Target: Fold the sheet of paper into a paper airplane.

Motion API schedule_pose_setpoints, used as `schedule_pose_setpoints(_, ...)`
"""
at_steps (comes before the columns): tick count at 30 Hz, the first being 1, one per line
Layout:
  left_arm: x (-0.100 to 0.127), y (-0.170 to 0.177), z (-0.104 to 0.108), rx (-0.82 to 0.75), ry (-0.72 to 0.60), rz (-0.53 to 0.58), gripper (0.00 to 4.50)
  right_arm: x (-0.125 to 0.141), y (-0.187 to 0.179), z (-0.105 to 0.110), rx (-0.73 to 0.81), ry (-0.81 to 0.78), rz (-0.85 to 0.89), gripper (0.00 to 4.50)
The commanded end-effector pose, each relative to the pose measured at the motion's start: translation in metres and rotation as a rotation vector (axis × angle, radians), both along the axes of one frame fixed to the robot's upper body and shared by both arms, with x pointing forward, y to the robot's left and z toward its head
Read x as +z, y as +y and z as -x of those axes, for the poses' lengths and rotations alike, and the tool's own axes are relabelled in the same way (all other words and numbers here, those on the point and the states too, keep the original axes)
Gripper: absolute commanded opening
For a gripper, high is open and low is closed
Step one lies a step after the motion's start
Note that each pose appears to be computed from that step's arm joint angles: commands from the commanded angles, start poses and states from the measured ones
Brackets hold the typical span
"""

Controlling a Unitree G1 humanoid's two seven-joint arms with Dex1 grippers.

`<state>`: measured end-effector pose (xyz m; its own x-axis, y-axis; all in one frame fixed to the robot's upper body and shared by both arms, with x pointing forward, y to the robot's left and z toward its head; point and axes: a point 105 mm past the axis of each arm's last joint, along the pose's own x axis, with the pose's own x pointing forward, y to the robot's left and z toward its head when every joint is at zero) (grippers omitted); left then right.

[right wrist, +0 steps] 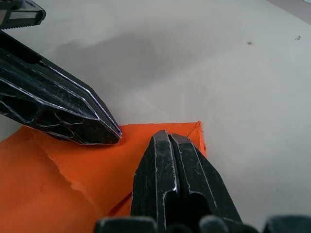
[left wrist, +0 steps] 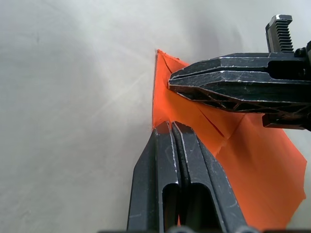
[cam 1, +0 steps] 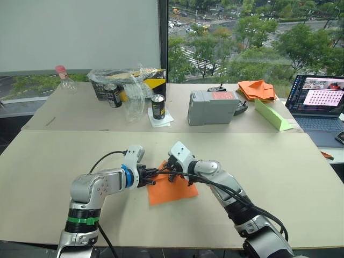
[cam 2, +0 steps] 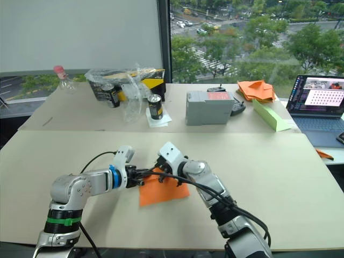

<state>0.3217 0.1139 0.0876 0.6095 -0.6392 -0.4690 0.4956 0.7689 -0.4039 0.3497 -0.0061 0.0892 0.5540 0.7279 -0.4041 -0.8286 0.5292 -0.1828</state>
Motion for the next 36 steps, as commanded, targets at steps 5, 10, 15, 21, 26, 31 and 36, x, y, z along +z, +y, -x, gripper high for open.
schedule_pose_setpoints(5,-0.012,0.013,0.012,0.002,0.035,-0.060,0.09,-0.016,-0.002,0.005,0.001,0.054,0.034,0.00)
schedule_pose_setpoints(10,-0.012,0.016,0.021,0.005,0.047,-0.052,0.09,-0.016,-0.002,0.005,0.002,0.054,0.033,0.00)
schedule_pose_setpoints(15,-0.016,0.017,0.027,0.003,0.058,-0.064,0.09,-0.016,-0.003,0.005,0.003,0.056,0.035,0.00)
schedule_pose_setpoints(21,-0.017,0.013,0.030,0.001,0.063,-0.051,0.09,-0.016,-0.004,0.005,0.003,0.056,0.037,0.00)
schedule_pose_setpoints(26,-0.020,0.014,0.029,0.015,0.068,-0.053,0.09,-0.013,-0.004,0.005,0.002,0.056,0.027,0.00)
schedule_pose_setpoints(31,-0.019,0.012,0.026,0.011,0.064,-0.050,0.09,-0.008,-0.004,0.004,-0.001,0.055,0.004,0.00)
schedule_pose_setpoints(36,-0.017,0.010,0.024,0.005,0.057,-0.048,0.09,-0.019,-0.020,0.004,-0.042,0.072,0.032,0.00)
